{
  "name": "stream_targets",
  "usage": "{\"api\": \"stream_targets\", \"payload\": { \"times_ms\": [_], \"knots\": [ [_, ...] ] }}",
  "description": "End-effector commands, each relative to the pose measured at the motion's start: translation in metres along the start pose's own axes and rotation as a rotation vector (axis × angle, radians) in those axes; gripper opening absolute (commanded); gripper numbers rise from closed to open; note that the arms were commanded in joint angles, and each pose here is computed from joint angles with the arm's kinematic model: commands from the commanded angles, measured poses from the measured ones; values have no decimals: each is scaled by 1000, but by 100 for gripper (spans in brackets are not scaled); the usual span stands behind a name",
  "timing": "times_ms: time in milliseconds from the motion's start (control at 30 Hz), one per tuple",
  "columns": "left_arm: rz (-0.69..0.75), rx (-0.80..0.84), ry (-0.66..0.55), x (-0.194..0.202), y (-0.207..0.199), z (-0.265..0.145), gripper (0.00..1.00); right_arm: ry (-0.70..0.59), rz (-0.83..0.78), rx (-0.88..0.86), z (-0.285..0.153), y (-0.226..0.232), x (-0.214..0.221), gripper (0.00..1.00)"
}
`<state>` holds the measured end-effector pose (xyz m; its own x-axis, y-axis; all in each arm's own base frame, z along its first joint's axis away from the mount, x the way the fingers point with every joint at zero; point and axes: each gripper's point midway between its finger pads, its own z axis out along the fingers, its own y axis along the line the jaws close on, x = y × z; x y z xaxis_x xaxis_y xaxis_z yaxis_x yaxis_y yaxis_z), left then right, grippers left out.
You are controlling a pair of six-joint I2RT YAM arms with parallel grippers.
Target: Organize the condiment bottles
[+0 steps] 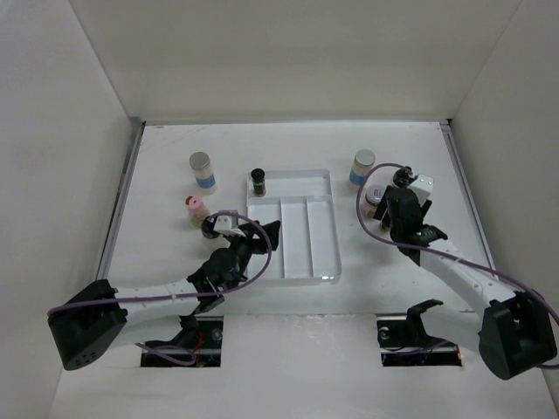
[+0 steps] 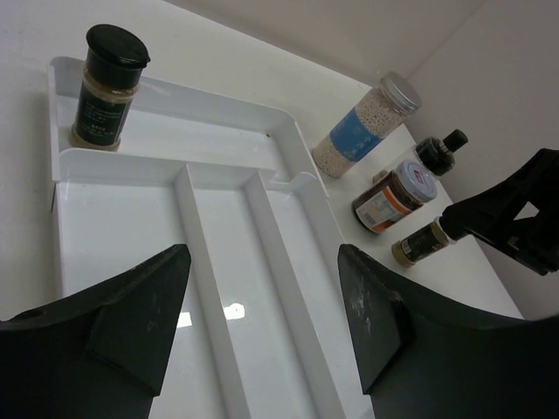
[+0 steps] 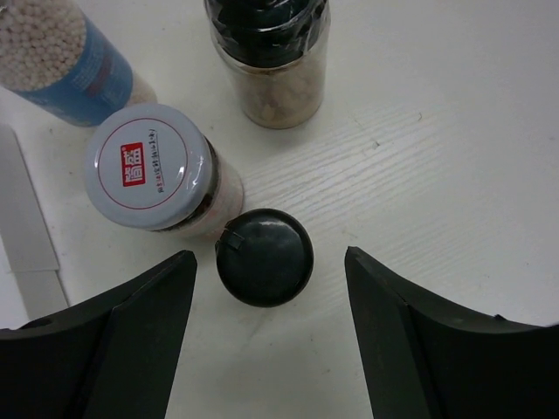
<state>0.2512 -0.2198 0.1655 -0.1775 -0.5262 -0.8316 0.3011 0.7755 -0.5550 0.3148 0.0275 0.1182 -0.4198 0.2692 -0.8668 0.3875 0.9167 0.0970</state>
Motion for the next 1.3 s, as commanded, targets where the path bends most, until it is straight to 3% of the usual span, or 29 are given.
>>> {"api": "stream_targets", "payload": {
  "times_ms": [0, 100, 433, 633, 767, 900, 1100, 1267],
  "knots": [
    [-40, 54, -32, -9, -14, 0, 67, -21, 37, -39, 7, 13, -20, 74],
    [-40, 51, -34, -9, -13, 0, 68, -16, 34, -39, 16, 14, -19, 71],
    [-41, 69, -27, -3, -16, 1, 70, -103, 46, -26, 13, 7, -30, 42],
    [-48, 69, -39, -7, -16, 0, 71, -132, 64, -57, -24, 6, -50, 39],
    [-57, 78, -62, -13, -15, -4, 72, -164, 66, -224, -60, 55, -76, 39],
    [-70, 115, -109, -26, -19, -9, 72, -195, 49, -421, -86, 140, -99, 39],
    [-109, 185, -220, -59, -22, -28, 72, -174, -23, -593, -72, 256, -102, 39],
    [-135, 252, -264, -75, -30, -41, 72, -142, -52, -648, -46, 324, -80, 38]
  ]
}}
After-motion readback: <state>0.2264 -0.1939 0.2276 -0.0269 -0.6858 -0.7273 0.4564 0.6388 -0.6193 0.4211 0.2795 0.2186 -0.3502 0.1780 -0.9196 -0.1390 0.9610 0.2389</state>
